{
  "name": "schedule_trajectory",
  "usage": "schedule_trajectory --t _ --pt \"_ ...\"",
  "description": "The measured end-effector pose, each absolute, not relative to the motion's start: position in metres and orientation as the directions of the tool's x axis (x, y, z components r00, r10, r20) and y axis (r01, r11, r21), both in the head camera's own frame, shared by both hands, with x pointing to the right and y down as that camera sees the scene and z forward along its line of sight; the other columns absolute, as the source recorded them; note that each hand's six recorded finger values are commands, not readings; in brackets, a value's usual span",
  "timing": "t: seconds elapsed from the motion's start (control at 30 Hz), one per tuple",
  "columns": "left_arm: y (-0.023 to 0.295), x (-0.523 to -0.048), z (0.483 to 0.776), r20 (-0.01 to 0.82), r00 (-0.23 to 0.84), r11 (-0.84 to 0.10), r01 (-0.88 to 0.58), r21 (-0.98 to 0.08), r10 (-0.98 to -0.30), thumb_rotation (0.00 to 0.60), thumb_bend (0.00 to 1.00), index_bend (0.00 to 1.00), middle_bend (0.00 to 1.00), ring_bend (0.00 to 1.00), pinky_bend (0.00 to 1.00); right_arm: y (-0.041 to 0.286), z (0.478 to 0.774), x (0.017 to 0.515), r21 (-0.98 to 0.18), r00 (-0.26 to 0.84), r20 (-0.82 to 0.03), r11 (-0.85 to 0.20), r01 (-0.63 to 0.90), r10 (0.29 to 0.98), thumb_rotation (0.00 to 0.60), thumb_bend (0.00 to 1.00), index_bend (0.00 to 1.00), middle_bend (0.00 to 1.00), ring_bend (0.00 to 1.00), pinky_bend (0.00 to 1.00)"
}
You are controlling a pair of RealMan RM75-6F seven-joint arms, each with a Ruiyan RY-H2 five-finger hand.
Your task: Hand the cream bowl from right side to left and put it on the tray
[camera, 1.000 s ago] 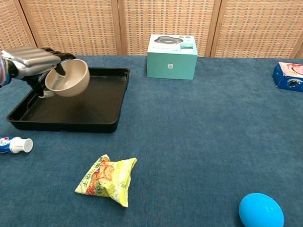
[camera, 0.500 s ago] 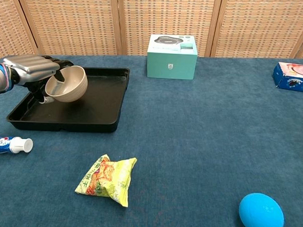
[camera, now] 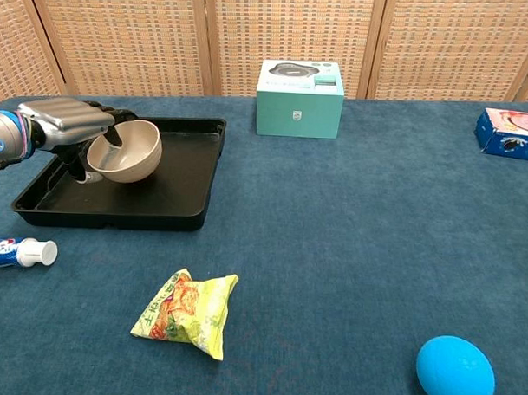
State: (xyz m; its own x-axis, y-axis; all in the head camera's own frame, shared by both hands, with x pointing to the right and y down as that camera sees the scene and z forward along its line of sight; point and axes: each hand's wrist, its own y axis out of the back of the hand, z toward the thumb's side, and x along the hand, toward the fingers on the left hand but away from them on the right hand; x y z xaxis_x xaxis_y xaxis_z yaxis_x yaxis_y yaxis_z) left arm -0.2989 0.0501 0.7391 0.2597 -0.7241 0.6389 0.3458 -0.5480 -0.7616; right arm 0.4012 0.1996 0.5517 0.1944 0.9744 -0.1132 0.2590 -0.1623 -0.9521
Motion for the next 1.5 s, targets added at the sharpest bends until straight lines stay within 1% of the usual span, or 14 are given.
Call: schedule_trajectory --t 0.07,0.1,0.27,0.43,0.53,0.73,0.77,0.83,0.97,1.03,1.17,1.27,1.4,1.5 --pt "0.05 -0.3 0.738 0.639 0.255 -0.549 0.345 -0.761 -0.726 0.6 0.24 0.1 0.0 0.0 0.0 0.2 0.552 0.401 -0.952 0.195 -0.113 -0.163 0.259 0.974 0.6 0.23 0.05 0.0 0.0 0.0" --pt "0.05 -0.301 0.738 0.639 0.253 -0.549 0.346 -0.761 -0.727 0.6 0.21 0.09 0.0 0.0 0.0 0.2 0.552 0.401 -0.952 0.195 -0.114 -0.163 0.26 0.974 0.6 0.23 0.05 0.0 0.0 0.0" --pt "0.049 -0.304 0.735 0.632 0.243 -0.546 0.338 -0.766 -0.736 0.6 0.2 0.0 0.0 0.0 0.0 0.2 0.552 0.4 -0.952 0.198 -0.113 -0.163 0.26 0.974 0.6 0.23 0.05 0.0 0.0 0.0" --pt "0.048 -0.306 0.728 0.618 0.241 -0.542 0.314 -0.78 -0.749 0.6 0.2 0.0 0.0 0.0 0.0 0.2 0.551 0.399 -0.951 0.202 -0.11 -0.162 0.262 0.973 0.6 0.23 0.05 0.0 0.0 0.0" --pt "0.049 -0.307 0.72 0.595 0.248 -0.53 0.284 -0.799 -0.765 0.6 0.2 0.0 0.0 0.0 0.0 0.201 0.55 0.398 -0.951 0.205 -0.109 -0.162 0.262 0.973 0.6 0.23 0.05 0.0 0.0 0.0" --pt "0.056 -0.313 0.687 0.493 0.25 -0.471 0.146 -0.87 -0.833 0.6 0.19 0.0 0.0 0.0 0.0 0.202 0.551 0.398 -0.953 0.206 -0.117 -0.168 0.252 0.972 0.6 0.22 0.05 0.0 0.0 0.0" --pt "0.06 -0.317 0.676 0.457 0.246 -0.445 0.105 -0.889 -0.855 0.6 0.18 0.0 0.0 0.0 0.0 0.202 0.552 0.397 -0.954 0.206 -0.121 -0.171 0.246 0.971 0.6 0.23 0.04 0.0 0.0 0.0" --pt "0.065 -0.323 0.663 0.415 0.239 -0.411 0.068 -0.909 -0.878 0.6 0.17 0.0 0.0 0.0 0.0 0.203 0.554 0.398 -0.956 0.204 -0.133 -0.18 0.234 0.97 0.6 0.22 0.04 0.0 0.0 0.0" --pt "0.092 -0.344 0.627 0.314 0.208 -0.322 -0.001 -0.947 -0.926 0.6 0.13 0.0 0.0 0.0 0.0 0.204 0.559 0.398 -0.96 0.191 -0.16 -0.198 0.197 0.968 0.6 0.23 0.03 0.0 0.0 0.0" --pt "0.109 -0.355 0.613 0.302 0.19 -0.31 -0.015 -0.951 -0.934 0.6 0.11 0.0 0.0 0.0 0.0 0.204 0.561 0.398 -0.962 0.185 -0.173 -0.206 0.177 0.967 0.6 0.23 0.01 0.0 0.0 0.0" --pt "0.153 -0.389 0.587 0.332 0.13 -0.334 0.001 -0.942 -0.934 0.6 0.1 0.0 0.0 0.0 0.0 0.206 0.565 0.399 -0.964 0.179 -0.203 -0.229 0.137 0.963 0.6 0.23 0.0 0.0 0.0 0.0" --pt "0.177 -0.408 0.575 0.351 0.093 -0.35 0.025 -0.936 -0.932 0.6 0.1 0.0 0.0 0.0 0.0 0.208 0.567 0.397 -0.964 0.177 -0.224 -0.245 0.107 0.958 0.6 0.22 0.0 0.0 0.0 0.0" --pt "0.194 -0.421 0.566 0.358 0.09 -0.357 0.031 -0.934 -0.929 0.6 0.1 0.0 0.0 0.0 0.0 0.21 0.571 0.393 -0.964 0.174 -0.246 -0.259 0.058 0.953 0.6 0.23 0.0 0.0 0.0 0.0" --pt "0.199 -0.423 0.564 0.366 0.099 -0.364 0.037 -0.931 -0.925 0.6 0.1 0.0 0.0 0.0 0.0 0.212 0.574 0.389 -0.961 0.173 -0.268 -0.276 0.025 0.948 0.6 0.22 0.0 0.0 0.0 0.0"
